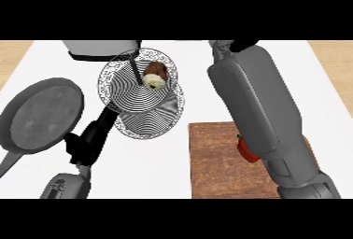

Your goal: Pick the cupcake from the cutting board and place it in the tiered basket

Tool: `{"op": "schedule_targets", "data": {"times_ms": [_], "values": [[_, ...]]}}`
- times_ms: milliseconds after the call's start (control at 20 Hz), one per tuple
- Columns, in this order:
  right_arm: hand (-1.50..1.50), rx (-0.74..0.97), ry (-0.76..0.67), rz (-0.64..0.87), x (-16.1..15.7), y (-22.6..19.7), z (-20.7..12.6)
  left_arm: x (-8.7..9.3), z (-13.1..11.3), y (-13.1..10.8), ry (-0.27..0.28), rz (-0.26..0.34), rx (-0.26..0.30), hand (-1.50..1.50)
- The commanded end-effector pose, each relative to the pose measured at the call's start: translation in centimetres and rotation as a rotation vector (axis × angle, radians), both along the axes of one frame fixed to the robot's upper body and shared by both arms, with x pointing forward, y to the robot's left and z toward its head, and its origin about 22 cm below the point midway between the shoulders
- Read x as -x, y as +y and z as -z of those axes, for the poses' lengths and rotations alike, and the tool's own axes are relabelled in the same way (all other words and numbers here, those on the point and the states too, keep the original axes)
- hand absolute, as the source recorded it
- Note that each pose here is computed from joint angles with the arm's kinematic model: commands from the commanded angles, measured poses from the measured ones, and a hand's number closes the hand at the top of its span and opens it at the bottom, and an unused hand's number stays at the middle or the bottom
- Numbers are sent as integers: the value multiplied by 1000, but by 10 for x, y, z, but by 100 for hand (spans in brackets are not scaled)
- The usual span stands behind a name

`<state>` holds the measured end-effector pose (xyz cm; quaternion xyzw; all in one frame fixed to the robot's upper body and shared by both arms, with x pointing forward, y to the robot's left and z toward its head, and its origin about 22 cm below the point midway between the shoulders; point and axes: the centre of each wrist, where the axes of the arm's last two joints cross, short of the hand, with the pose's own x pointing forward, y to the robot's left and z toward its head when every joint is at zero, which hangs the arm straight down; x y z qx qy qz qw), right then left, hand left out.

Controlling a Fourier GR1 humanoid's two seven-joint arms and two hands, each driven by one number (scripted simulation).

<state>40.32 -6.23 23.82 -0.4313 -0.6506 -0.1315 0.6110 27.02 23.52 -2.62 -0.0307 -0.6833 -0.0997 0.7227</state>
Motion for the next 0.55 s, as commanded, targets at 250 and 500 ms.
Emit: {"op": "schedule_targets", "data": {"times_ms": [250,500], "values": [[-150,-238,-154,134,51,-37,-20,13,9,19,30,-76,-1,0],[-150,-221,-106,143,90,-64,3,19,9,25,36,-92,-6,0]]}}
